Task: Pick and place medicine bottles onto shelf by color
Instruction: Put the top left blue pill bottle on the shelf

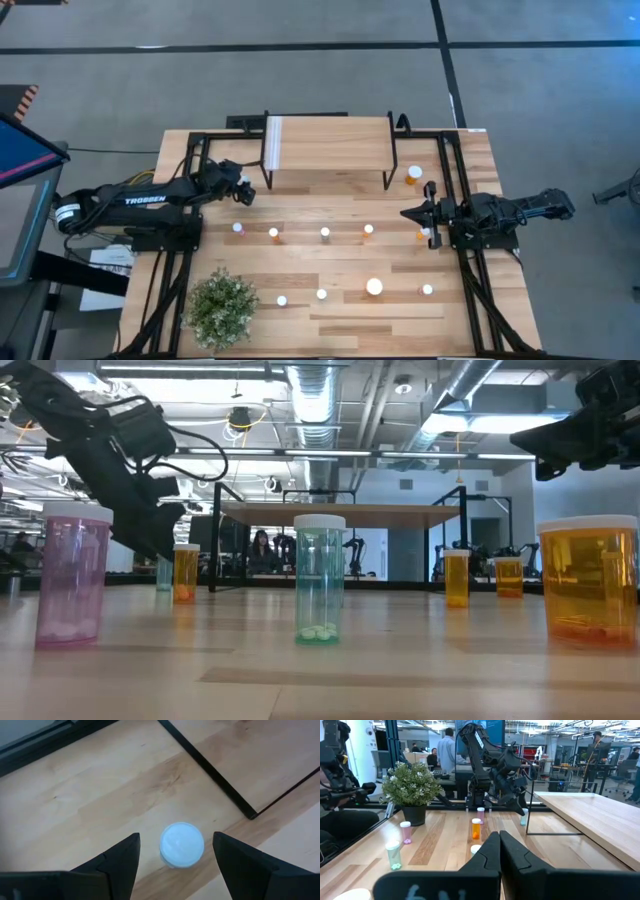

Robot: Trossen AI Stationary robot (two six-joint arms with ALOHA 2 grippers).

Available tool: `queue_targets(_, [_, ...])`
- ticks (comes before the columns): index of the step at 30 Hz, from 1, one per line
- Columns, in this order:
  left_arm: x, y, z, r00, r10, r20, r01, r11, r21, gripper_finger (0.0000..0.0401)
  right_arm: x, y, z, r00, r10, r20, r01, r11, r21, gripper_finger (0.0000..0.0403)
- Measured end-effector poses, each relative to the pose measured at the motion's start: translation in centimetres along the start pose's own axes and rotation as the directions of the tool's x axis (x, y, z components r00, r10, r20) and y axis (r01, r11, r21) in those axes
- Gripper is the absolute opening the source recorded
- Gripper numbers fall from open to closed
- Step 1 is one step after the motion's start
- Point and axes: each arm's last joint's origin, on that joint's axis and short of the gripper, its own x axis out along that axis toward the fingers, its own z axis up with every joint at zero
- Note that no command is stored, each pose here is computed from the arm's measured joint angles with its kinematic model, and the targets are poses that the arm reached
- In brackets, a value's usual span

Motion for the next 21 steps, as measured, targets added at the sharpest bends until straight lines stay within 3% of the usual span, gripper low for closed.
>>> queue_targets(21, [0.08,0.00,0.00,1.000,0.011,0.002,-0.011,1.000,-0.004,0.0142,0.00,0.00,-0.01,1.000,0.000,0.000,0.000,1.000,0.000,0.0013])
